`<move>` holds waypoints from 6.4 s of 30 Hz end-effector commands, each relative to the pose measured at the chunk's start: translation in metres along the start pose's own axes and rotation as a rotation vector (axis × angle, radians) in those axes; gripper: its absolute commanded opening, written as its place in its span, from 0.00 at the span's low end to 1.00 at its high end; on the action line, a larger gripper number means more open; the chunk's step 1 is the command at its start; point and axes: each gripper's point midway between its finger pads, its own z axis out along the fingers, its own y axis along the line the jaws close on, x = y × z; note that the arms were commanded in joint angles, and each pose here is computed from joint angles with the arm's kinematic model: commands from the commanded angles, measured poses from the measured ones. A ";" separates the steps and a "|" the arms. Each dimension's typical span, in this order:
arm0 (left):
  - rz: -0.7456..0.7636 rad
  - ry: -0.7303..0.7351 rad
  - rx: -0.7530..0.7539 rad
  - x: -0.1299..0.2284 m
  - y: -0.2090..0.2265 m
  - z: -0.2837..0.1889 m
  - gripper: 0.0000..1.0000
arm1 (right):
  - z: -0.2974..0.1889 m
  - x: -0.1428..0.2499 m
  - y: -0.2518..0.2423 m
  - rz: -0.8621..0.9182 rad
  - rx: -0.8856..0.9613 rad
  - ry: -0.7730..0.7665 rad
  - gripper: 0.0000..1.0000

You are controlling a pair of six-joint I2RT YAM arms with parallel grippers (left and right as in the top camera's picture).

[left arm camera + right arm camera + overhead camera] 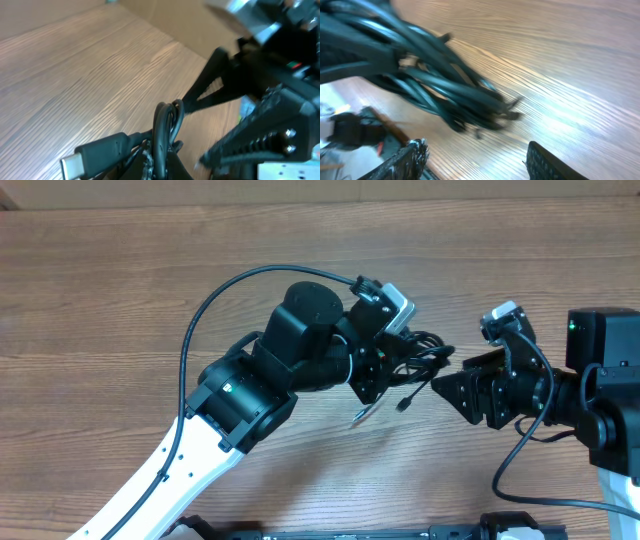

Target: Untangle cables

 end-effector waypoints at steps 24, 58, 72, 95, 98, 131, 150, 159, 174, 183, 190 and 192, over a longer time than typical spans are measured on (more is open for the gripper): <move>0.321 0.020 0.279 0.013 -0.047 -0.009 0.04 | -0.008 -0.009 0.035 -0.326 -0.175 -0.082 0.04; -0.092 0.046 -0.186 0.016 0.031 -0.009 0.04 | -0.019 -0.045 0.059 -0.075 -0.339 -0.206 0.04; -0.190 0.029 -0.296 0.017 0.054 -0.016 0.04 | -0.007 -0.033 -0.008 0.049 0.053 -0.129 1.00; -0.508 -0.041 -0.363 0.016 0.067 -0.019 0.04 | 0.001 -0.015 -0.003 0.196 0.002 -0.038 0.98; -0.668 -0.041 -0.257 0.014 0.049 -0.013 0.04 | -0.019 -0.029 0.019 0.105 -0.051 -0.162 0.85; -0.775 -0.036 -0.095 0.002 0.021 -0.008 0.04 | -0.048 -0.015 0.086 -0.232 -0.313 -0.246 0.04; -0.608 -0.068 -0.208 0.000 0.057 -0.020 0.04 | -0.034 0.015 0.041 -0.020 -0.062 -0.083 0.10; -0.408 0.020 0.116 -0.003 0.000 -0.017 0.04 | -0.036 -0.008 0.032 -0.051 -0.017 -0.165 0.63; -0.356 0.040 0.177 -0.001 -0.017 -0.016 0.04 | -0.039 -0.022 0.054 -0.095 -0.152 -0.223 0.13; -0.539 -0.012 0.019 -0.005 0.011 -0.013 0.04 | -0.040 -0.006 0.073 -0.178 -0.254 -0.186 0.04; -0.721 -0.073 -0.105 -0.007 0.035 -0.014 0.04 | -0.045 0.014 0.094 -0.322 -0.365 -0.163 0.04; -0.698 -0.065 -0.110 -0.005 0.035 -0.014 0.04 | -0.041 0.013 0.083 -0.286 -0.301 -0.144 0.13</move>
